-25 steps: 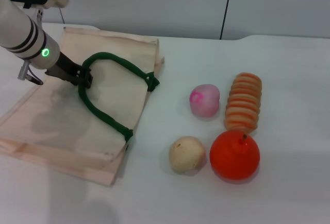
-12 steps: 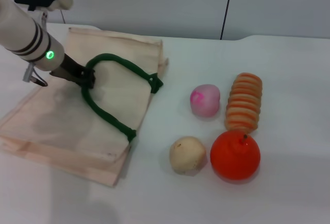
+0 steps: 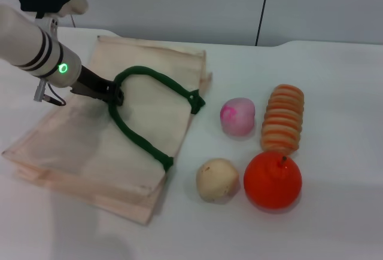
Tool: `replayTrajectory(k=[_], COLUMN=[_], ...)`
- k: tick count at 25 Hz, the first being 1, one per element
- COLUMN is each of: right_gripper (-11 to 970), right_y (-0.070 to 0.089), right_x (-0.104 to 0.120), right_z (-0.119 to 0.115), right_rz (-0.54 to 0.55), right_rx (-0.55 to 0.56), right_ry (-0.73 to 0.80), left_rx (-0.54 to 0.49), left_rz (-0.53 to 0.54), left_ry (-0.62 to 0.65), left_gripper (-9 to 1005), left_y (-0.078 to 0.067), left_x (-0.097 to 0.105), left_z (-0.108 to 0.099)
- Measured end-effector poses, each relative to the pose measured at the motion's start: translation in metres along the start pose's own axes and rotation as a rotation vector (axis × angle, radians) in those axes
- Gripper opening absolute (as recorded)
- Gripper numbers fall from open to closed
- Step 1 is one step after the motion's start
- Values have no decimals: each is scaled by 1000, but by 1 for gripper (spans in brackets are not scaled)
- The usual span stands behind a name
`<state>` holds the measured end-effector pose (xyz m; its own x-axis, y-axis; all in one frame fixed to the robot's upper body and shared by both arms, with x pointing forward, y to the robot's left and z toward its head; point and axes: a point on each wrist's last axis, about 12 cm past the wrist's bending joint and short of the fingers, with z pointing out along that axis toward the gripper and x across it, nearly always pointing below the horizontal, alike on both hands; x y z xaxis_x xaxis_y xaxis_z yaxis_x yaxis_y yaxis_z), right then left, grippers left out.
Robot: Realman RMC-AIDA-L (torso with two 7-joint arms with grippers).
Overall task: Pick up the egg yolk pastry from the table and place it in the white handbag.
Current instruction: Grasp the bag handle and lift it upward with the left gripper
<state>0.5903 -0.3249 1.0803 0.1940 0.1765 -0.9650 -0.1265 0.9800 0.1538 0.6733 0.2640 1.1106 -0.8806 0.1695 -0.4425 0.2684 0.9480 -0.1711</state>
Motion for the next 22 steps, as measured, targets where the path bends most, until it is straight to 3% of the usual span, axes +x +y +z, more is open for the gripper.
replayTrajectory(k=[3,13,18,22], right_gripper=[892,892,892,892], right_y=[-3,-5,-3,2], right_x=[0,0,1,2], right_z=[-3,-4,-4,-2], right_rz=[-4,-8,-12,-35], right_rx=[8,13,-4,-132], right_ry=[4,4,12,67], left_rx=[49,108,234,381], left_rz=[-19,-143,-107,-31], left_ry=[-17,-171,-267,-359], left_gripper=[235,141,141,142], left_y=[3,50,52,45], left_x=[2,21,28,32], left_z=[-4,-50,-66,-76])
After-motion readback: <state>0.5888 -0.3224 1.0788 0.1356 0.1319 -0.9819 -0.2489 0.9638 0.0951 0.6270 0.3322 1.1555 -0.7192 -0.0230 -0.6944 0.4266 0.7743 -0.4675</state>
